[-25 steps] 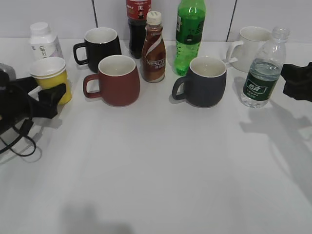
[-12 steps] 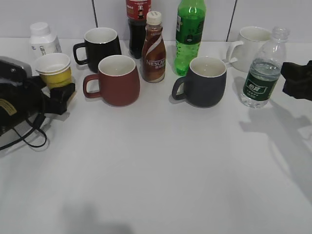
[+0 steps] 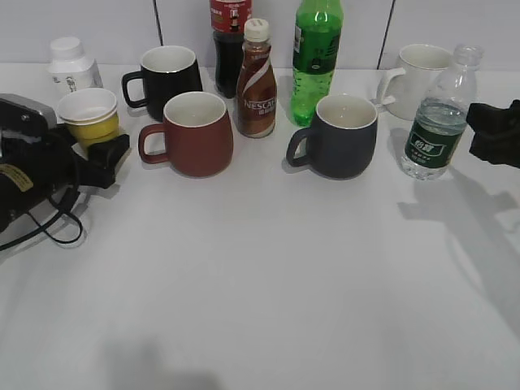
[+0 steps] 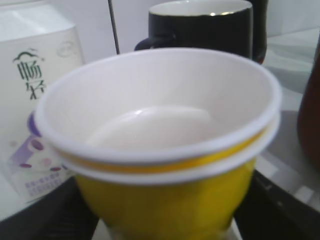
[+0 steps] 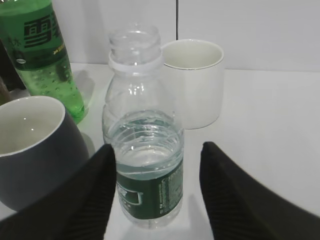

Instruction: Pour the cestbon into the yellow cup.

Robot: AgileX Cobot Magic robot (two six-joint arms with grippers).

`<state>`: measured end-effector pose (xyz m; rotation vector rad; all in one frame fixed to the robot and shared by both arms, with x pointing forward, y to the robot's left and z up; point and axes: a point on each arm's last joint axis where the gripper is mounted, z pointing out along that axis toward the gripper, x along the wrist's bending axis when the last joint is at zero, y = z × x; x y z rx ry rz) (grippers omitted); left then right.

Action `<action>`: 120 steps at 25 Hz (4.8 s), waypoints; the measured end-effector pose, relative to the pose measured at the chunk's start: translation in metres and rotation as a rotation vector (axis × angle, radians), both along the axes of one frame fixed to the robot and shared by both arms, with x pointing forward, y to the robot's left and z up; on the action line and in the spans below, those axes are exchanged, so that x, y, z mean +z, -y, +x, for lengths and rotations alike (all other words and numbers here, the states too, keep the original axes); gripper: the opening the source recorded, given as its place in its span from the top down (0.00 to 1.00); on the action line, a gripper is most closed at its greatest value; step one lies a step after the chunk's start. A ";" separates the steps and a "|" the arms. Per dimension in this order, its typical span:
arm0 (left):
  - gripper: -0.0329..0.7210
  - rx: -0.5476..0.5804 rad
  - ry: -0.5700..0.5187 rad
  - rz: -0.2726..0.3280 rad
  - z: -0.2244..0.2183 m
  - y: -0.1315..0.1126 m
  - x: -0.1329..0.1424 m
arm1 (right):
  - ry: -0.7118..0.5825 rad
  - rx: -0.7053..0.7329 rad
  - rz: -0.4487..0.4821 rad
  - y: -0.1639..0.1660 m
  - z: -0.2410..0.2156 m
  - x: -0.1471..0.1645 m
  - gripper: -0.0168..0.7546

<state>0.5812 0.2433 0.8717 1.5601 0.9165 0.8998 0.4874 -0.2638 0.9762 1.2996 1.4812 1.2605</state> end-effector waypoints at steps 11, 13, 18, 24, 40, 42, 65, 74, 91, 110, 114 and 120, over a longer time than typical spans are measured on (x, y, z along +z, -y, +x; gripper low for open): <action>0.34 -0.015 0.006 -0.005 0.003 0.002 -0.006 | 0.003 0.020 -0.015 -0.001 0.000 0.000 0.45; 0.38 -0.021 0.008 -0.004 0.003 0.002 -0.006 | 0.004 0.022 -0.016 -0.002 0.000 0.000 0.45; 0.44 -0.028 0.009 -0.003 0.003 0.003 -0.006 | 0.004 0.031 -0.023 -0.002 -0.001 0.000 0.45; 0.44 -0.028 0.014 -0.003 -0.009 0.002 0.006 | -0.022 0.089 -0.064 -0.007 0.002 -0.010 0.45; 0.42 -0.159 0.001 -0.103 -0.088 0.007 0.057 | -0.050 0.096 -0.065 -0.010 0.026 -0.071 0.11; 0.42 -0.222 -0.012 -0.100 -0.092 0.012 0.056 | -0.049 0.097 -0.067 -0.011 0.033 -0.075 0.11; 0.42 -0.637 -0.042 -0.072 -0.123 0.099 0.056 | 0.007 0.080 -0.052 -0.015 0.080 -0.090 0.36; 0.42 -0.754 -0.042 -0.034 -0.113 0.145 0.049 | 0.009 0.099 -0.084 -0.011 0.030 -0.082 0.36; 0.42 -0.786 -0.037 0.004 -0.098 0.178 0.054 | 0.306 0.536 -0.367 -0.045 0.031 -0.025 0.36; 0.42 -0.756 -0.091 0.001 -0.094 0.179 0.053 | 0.524 0.705 -0.654 -0.062 0.076 0.023 0.36; 0.42 -0.776 -0.088 0.015 -0.096 0.187 0.055 | 0.535 0.752 -0.690 -0.064 0.073 0.020 0.36; 0.42 -0.802 -0.071 0.065 -0.096 0.209 0.064 | 0.525 0.808 -0.819 -0.064 0.072 0.013 0.36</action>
